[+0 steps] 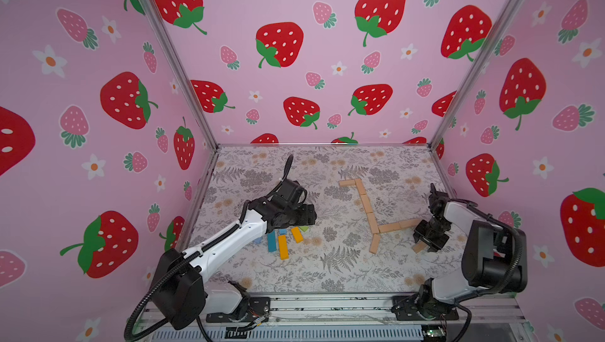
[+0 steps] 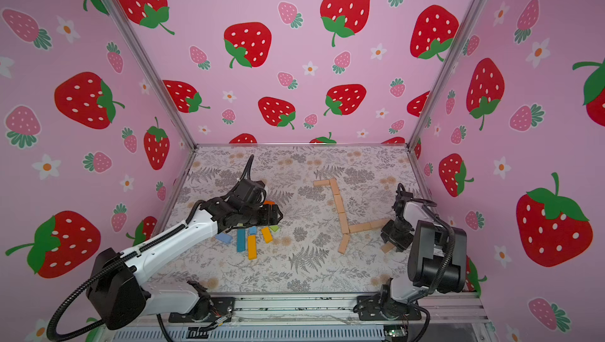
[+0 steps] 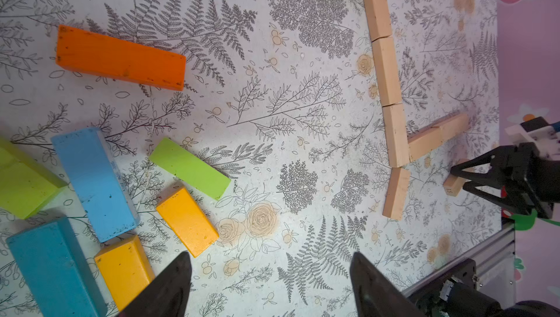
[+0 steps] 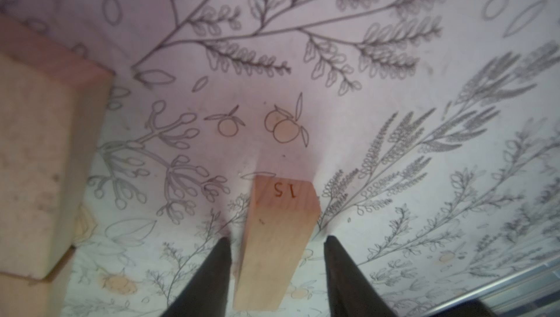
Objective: Assemble a giraffe with building blocks
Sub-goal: Pick up the building block from the center of the board, then assemble the building block at the center of the board.
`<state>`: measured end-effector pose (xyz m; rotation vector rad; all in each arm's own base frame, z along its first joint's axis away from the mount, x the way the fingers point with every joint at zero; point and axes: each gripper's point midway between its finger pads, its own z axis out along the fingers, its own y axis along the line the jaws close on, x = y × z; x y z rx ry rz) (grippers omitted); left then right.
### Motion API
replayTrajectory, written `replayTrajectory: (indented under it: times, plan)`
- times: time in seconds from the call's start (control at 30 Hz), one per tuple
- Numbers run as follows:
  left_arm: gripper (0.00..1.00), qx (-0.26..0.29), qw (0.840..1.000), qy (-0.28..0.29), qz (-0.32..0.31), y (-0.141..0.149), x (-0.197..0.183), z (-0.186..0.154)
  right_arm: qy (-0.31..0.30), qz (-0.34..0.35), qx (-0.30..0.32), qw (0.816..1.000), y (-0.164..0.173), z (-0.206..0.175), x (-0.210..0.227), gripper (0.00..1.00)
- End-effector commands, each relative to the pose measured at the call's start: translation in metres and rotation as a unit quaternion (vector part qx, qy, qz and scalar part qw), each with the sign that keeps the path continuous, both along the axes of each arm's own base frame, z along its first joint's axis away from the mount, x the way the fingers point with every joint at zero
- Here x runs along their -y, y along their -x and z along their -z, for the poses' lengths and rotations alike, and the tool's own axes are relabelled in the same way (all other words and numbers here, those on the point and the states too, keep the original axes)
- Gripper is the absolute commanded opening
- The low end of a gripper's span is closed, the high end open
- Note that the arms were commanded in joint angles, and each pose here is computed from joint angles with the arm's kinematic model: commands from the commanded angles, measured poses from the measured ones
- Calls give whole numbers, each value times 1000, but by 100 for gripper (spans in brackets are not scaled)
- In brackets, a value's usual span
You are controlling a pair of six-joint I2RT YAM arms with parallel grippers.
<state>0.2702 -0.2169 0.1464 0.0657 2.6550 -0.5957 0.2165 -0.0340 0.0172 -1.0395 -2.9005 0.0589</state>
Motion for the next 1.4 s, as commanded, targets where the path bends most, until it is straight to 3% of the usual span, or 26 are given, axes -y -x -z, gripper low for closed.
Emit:
replayTrajectory:
  times: [0.0,0.13,0.23,0.47,0.63,0.8,0.93,1.03,1.37]
  plan:
    - [83,13,1000,7,1,0,-2,-9,5,3,-10,1000,6,2,4,29]
    - [83,15,1000,8,-1,-1,-2,-11,12,-19,-6,1000,7,-10,8,9]
    - [83,16,1000,8,1,-1,-2,-13,18,-46,2,999,6,-27,12,1]
    - [83,21,1000,9,7,-3,0,-17,61,-143,62,986,-8,-96,25,0]
    - [83,29,1000,8,10,-5,0,-22,38,-195,146,969,-31,-133,13,0]
    - [83,36,999,6,10,-4,-2,-24,47,-297,100,949,-29,-141,19,0]
    - [83,39,999,14,11,-3,-1,-25,20,-335,97,937,-27,-135,10,0]
    - [83,44,999,11,13,-2,-3,-28,37,-368,70,926,-23,-135,18,0]
    - [83,55,998,18,25,5,-1,-33,30,-455,-37,889,-13,-93,35,0]
